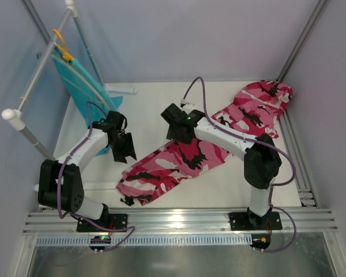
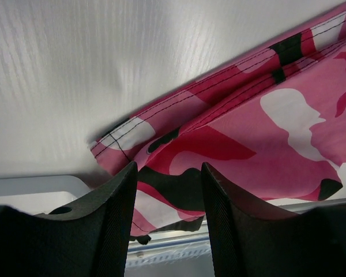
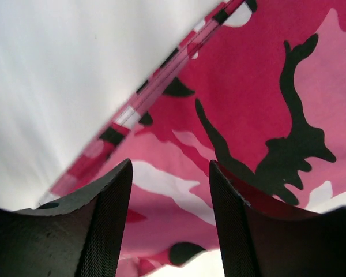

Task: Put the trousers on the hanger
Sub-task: Fold the trousers

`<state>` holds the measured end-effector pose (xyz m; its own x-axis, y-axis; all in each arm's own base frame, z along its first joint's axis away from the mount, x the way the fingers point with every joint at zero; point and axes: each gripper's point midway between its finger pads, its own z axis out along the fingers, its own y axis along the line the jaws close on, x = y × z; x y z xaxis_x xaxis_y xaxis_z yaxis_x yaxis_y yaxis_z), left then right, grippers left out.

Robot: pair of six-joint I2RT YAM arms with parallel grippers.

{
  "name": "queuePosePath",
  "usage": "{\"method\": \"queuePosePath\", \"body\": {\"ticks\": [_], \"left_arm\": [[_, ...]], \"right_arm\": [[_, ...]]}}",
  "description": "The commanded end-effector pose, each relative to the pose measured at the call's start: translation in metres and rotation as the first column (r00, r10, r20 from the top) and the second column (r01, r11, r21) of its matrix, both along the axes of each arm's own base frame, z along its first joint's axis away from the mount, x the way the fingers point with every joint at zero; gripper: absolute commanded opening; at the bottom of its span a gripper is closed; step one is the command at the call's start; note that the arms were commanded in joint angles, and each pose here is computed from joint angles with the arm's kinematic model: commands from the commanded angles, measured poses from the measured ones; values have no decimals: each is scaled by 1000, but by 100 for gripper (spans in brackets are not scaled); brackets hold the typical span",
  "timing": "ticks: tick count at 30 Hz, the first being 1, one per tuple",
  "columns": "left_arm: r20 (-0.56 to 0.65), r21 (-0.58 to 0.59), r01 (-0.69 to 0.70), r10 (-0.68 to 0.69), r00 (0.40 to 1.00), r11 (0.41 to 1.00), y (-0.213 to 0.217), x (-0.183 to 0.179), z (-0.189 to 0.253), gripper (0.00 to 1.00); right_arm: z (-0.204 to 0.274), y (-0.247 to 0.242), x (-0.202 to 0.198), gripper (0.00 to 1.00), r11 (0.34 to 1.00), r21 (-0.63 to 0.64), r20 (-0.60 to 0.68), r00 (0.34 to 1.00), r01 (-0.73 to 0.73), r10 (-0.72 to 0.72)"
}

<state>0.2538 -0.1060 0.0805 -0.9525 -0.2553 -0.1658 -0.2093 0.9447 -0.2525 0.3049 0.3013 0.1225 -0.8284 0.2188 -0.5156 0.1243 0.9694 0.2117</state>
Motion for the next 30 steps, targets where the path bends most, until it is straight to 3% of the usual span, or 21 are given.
{"method": "queuePosePath", "body": {"ticks": [1,8,30], "left_arm": [[45,-27,17,-15,999,1000,-6,3,1,49],[71,-58,10,-6,997,998,-10,0,-1,49],[103,-133,17,-3,995,991,-20,-3,2,49]], "right_arm": [[9,-21,5,58,972,-115,-58,975,207,-215],[-9,-6,25,54,924,-88,-159,911,372,-381],[-84,30,44,49,911,-72,-272,871,406,-409]]}}
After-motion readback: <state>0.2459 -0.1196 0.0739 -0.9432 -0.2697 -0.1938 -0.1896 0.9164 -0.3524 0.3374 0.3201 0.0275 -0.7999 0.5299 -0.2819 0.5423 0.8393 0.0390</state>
